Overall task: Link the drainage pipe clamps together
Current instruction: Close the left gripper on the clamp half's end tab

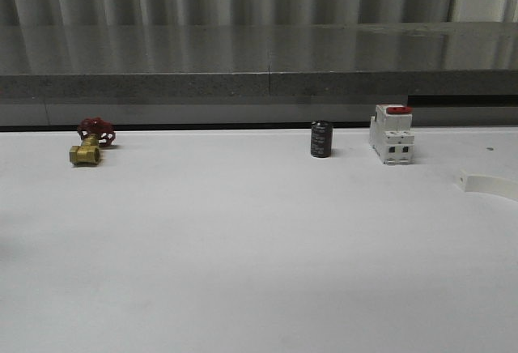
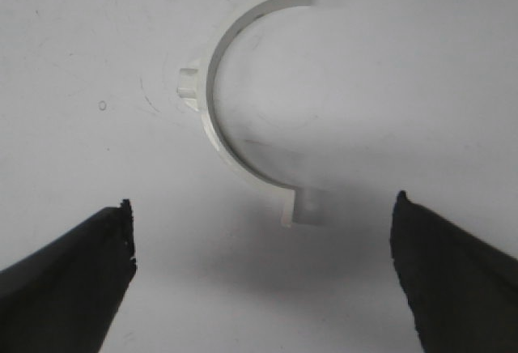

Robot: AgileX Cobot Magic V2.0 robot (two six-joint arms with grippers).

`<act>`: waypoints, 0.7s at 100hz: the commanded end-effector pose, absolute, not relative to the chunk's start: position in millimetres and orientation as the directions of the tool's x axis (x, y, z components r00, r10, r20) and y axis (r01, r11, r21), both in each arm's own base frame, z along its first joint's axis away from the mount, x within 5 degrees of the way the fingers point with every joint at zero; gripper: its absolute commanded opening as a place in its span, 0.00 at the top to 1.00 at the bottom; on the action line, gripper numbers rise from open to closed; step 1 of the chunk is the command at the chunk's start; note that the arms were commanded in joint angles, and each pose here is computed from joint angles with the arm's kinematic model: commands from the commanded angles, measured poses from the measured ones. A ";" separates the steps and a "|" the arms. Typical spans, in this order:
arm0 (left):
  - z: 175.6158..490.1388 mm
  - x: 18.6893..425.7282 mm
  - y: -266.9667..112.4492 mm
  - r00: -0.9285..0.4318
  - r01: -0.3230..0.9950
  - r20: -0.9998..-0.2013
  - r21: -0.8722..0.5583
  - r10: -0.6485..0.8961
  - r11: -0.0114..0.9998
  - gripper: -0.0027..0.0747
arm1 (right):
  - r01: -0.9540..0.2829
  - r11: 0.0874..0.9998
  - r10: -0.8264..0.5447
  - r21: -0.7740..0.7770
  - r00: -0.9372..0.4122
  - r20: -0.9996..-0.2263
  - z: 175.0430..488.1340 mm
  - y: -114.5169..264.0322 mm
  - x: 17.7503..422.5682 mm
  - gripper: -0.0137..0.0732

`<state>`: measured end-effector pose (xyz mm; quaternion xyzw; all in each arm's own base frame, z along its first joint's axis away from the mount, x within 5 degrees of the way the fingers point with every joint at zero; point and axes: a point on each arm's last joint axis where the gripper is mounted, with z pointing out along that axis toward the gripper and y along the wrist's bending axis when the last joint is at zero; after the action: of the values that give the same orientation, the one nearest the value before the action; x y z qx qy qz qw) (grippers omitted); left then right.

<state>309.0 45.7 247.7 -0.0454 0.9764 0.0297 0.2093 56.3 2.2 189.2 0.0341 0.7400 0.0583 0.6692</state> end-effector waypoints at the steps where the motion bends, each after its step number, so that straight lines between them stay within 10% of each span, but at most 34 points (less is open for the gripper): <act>1: 257.0 326.6 56.1 -0.875 -0.116 -0.477 0.040 -0.083 0.992 0.16 | -0.042 0.991 0.125 0.125 0.012 -0.992 202.6 2.1 54.5 0.92; 70: 197.4 389.3 83.3 -0.918 -0.078 -0.395 0.058 -0.049 0.995 0.16 | -0.042 0.991 0.125 0.125 0.012 -0.992 202.6 2.1 54.5 0.92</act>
<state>382.9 80.6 172.0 -0.0302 0.9881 0.0289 0.1483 56.3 2.2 189.2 0.0341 0.7400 0.0583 0.6692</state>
